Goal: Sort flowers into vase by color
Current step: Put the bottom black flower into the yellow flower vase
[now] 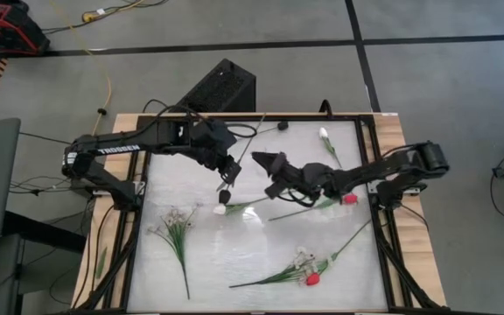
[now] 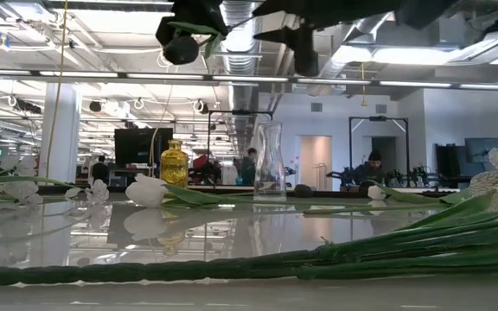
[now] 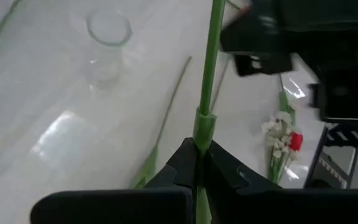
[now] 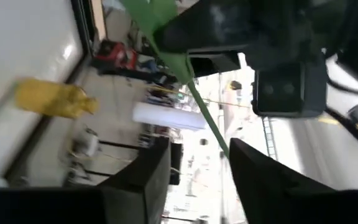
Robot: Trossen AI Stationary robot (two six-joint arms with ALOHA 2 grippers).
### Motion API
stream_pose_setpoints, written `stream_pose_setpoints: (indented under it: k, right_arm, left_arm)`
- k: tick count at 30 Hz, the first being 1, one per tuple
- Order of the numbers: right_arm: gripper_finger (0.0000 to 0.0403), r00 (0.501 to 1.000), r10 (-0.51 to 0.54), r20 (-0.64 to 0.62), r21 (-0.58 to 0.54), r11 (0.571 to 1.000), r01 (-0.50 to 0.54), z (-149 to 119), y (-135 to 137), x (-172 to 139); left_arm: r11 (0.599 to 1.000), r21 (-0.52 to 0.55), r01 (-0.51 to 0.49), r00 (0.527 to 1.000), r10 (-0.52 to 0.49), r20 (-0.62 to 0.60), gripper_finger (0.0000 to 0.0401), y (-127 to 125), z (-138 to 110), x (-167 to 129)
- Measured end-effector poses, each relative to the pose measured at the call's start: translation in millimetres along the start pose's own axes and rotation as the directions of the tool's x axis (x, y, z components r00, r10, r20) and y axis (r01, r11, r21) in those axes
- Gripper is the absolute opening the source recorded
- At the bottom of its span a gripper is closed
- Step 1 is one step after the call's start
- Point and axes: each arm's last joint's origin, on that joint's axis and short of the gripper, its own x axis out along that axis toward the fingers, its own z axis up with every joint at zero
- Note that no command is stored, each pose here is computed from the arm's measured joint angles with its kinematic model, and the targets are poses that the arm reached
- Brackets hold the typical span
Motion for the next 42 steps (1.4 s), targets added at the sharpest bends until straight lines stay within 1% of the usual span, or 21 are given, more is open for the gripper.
stream_pose_setpoints:
  k: [4, 7, 12, 16, 19, 21, 24, 26, 27, 31, 33, 35, 36, 39, 42]
  right_arm:
    - [0.0212, 1.0, -0.018, -0.019, -0.117, 0.993, 0.016, 5, 9, 13]
    - [0.0213, 0.999, -0.021, -0.031, -0.148, 0.989, 0.016, 7, 15, 21]
    - [0.0199, 0.997, -0.061, -0.042, -0.177, 0.983, 0.052, 11, 19, 28]
    - [0.0183, 0.998, -0.068, 0.017, -0.2, 0.977, 0.07, 13, 22, 29]
    - [0.0163, 0.997, -0.062, 0.04, -0.207, 0.976, 0.069, 13, 23, 30]
    - [0.0138, 0.997, -0.059, 0.04, -0.185, 0.981, 0.066, 13, 23, 30]
    - [0.0077, 0.999, -0.046, 0.026, -0.141, 0.989, 0.049, 13, 24, 30]
    - [0.003, 1.0, -0.011, 0.02, -0.116, 0.993, 0.013, 13, 28, 30]
    - [0.0024, 1.0, 0.011, 0.021, -0.114, 0.993, -0.009, 14, 30, 30]
    - [0.0024, 0.997, 0.076, 0.035, -0.108, 0.992, -0.071, 15, 37, 30]
    - [0.0024, 0.993, 0.106, 0.059, -0.104, 0.99, -0.099, 17, 41, 29]
    - [0.0024, 0.992, 0.102, 0.071, -0.083, 0.992, -0.096, 17, 40, 28]
    - [0.0024, 0.993, 0.092, 0.077, -0.061, 0.994, -0.087, 17, 38, 28]
    - [0.0024, 0.992, 0.069, 0.104, 0.055, 0.996, -0.075, 12, 29, 26]
    - [0.0024, 0.985, 0.061, 0.163, 0.174, 0.981, -0.09, 4, 18, 24]
  left_arm:
    - [1.0, 0.004, 0.004, 1.0, -0.004, -0.008, 0.0, -3, -2, 0]
    - [1.0, 0.002, 0.0, 1.0, 0.0, -0.017, 0.0, -4, -4, 0]
    - [1.0, -0.025, -0.014, 0.999, 0.013, -0.046, 0.0, 0, -8, 4]
    - [0.999, -0.035, -0.006, 0.996, 0.003, -0.093, 0.0, 3, -14, 11]
    - [0.999, -0.036, -0.003, 0.995, 0.0, -0.102, 0.0, 3, -13, 16]
    - [1.0, -0.012, 0.001, 0.994, -0.003, -0.109, 0.0, 3, -13, 18]
    - [1.0, 0.016, 0.009, 0.997, -0.008, -0.083, 0.0002, 2, -12, 17]
    - [1.0, 0.031, -0.007, 0.998, 0.009, -0.069, 0.001, 2, -11, 18]
    - [0.999, 0.042, -0.011, 0.998, 0.014, -0.068, 0.0016, 2, -11, 18]
    - [0.995, 0.095, -0.023, 0.999, 0.026, -0.032, 0.0053, 3, -8, 13]
    - [0.989, 0.15, -0.02, 1.0, 0.023, -0.014, 0.0073, 3, -4, 4]
    - [0.976, 0.217, -0.018, 1.0, 0.017, 0.004, 0.0091, 1, 0, -7]
    - [0.97, 0.242, -0.016, 0.999, 0.008, 0.034, 0.0099, 0, 2, -16]
    - [0.948, 0.312, -0.07, 0.991, 0.03, 0.131, 0.0117, 0, 5, -44]
    - [0.898, 0.395, -0.194, 0.962, 0.096, 0.255, 0.0125, 4, 2, -73]
